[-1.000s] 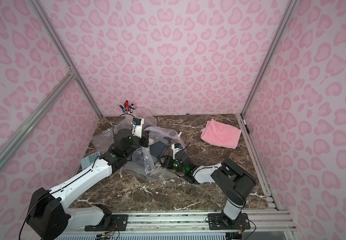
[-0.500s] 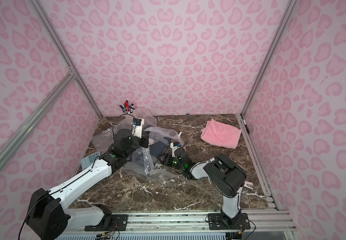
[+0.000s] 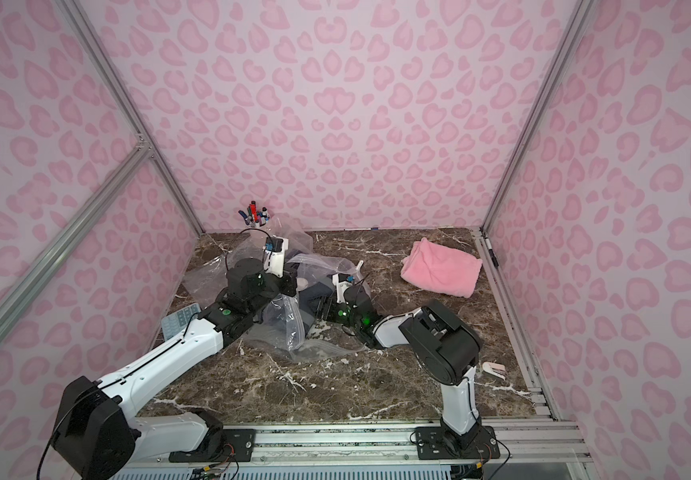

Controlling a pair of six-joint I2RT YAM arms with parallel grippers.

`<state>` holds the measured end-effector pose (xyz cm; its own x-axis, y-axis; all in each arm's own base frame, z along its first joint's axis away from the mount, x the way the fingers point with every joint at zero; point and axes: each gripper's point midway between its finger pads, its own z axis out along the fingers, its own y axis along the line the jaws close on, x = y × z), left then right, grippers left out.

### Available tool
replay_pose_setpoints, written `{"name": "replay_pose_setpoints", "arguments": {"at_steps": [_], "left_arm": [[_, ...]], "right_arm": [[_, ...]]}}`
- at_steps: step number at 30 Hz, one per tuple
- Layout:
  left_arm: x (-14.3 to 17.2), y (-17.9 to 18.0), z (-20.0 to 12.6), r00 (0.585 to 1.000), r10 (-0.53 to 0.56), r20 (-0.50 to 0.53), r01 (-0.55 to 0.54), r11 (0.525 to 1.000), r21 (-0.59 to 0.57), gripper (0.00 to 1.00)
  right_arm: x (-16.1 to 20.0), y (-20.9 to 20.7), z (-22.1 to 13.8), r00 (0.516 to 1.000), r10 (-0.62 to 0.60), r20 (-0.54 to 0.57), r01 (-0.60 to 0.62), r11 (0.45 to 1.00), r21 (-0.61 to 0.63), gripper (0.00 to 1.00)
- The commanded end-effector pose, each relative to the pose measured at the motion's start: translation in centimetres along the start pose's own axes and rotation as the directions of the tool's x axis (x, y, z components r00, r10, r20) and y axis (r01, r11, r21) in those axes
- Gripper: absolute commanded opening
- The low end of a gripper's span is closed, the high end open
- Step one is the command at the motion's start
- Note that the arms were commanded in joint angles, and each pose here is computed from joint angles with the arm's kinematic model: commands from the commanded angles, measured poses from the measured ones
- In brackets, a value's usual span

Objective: Take the blanket out of the vacuum bag
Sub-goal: Take out the blanket from the vacuum bag.

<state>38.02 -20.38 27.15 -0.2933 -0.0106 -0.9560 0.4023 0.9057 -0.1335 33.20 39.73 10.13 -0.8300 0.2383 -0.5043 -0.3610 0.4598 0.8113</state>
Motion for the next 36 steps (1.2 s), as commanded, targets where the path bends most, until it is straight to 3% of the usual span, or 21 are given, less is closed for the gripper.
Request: {"name": "replay_pose_setpoints", "arguments": {"at_steps": [1,11,18,25,29,36], "left_arm": [[0.0,0.1,0.1,1.000,0.005,0.004,-0.005,1.000,-0.001,0.04],[0.3,0.1,0.3,1.000,0.005,-0.004,-0.005,1.000,0.000,0.04],[0.6,0.0,0.5,1.000,0.002,-0.011,-0.002,1.000,0.005,0.04],[1.0,0.0,0.8,1.000,-0.003,-0.021,0.003,1.000,0.003,0.04],[1.2,0.0,0.9,1.000,-0.004,-0.027,0.004,1.000,0.006,0.04],[1.7,0.0,1.2,0.999,-0.006,-0.039,0.006,1.000,0.005,0.04]], "right_arm": [[0.2,0.0,0.7,1.000,-0.005,-0.026,0.005,1.000,-0.004,0.71],[0.4,0.5,0.9,0.999,-0.025,-0.038,0.025,1.000,-0.018,0.71],[-0.2,3.2,0.0,0.999,-0.047,0.019,0.049,0.982,-0.185,0.70],[-1.2,4.6,-3.0,0.993,0.014,0.120,0.030,0.934,-0.356,0.69],[-1.2,4.1,-3.5,0.991,0.058,0.119,-0.008,0.923,-0.386,0.67],[-1.5,5.4,-3.6,0.991,0.034,0.132,0.028,0.899,-0.438,0.66]]}}
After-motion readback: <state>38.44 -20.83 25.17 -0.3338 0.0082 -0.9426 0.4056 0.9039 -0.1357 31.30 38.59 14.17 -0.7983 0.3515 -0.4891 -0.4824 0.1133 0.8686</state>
